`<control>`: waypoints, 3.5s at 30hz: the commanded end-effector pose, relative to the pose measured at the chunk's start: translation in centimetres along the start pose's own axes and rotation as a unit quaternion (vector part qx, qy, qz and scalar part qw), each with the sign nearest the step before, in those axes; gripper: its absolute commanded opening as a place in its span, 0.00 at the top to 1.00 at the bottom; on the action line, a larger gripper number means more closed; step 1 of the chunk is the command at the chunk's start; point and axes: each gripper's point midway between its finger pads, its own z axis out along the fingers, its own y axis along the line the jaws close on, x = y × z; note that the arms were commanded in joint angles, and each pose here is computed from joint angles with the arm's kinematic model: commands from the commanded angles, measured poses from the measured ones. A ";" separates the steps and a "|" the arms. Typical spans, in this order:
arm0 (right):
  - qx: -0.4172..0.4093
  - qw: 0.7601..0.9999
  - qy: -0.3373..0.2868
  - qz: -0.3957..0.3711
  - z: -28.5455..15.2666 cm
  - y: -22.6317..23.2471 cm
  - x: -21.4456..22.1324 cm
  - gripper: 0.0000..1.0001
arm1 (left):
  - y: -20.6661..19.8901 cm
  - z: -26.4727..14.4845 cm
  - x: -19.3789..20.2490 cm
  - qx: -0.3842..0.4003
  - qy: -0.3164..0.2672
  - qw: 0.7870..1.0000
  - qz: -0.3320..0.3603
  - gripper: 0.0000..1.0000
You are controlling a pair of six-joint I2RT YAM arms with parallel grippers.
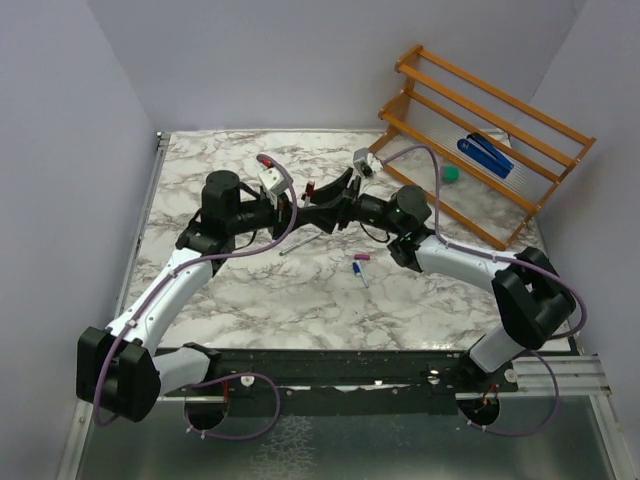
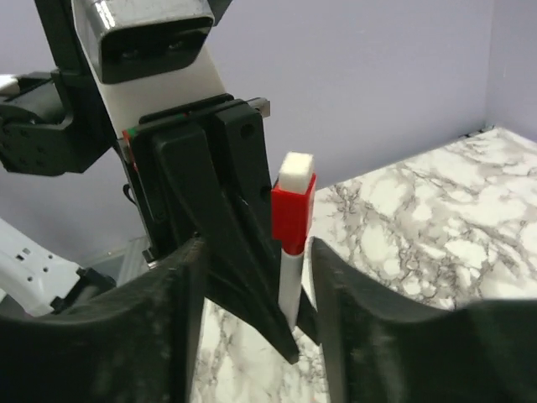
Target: Insert the pens into the pen caps
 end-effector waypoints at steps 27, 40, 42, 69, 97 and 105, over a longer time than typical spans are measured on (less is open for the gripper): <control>0.228 0.967 -0.012 -0.111 -9.8 -1.3 -4.5 0.12 | 11.7 -6.0 21.4 -0.342 0.358 0.845 -0.201 1.00; 0.226 0.968 0.007 -0.108 -9.6 -1.6 -3.5 0.12 | 11.8 -5.4 21.9 -0.330 0.372 0.842 -0.209 0.65; 0.227 0.968 0.011 -0.108 -9.6 -1.7 -3.3 0.11 | 11.9 -5.1 21.2 -0.327 0.364 0.847 -0.205 0.64; 0.213 0.971 0.038 -0.097 -9.3 -1.9 -1.5 0.11 | 9.1 1.7 16.0 -0.163 0.306 0.934 -0.090 0.58; 0.223 0.968 0.045 -0.103 -9.8 -2.1 -1.3 0.10 | 10.8 1.3 21.1 -0.208 0.399 0.889 -0.082 0.63; 0.225 0.968 0.047 -0.103 -9.9 -2.2 -1.1 0.11 | 9.2 -0.1 23.2 -0.201 0.422 0.877 -0.112 1.00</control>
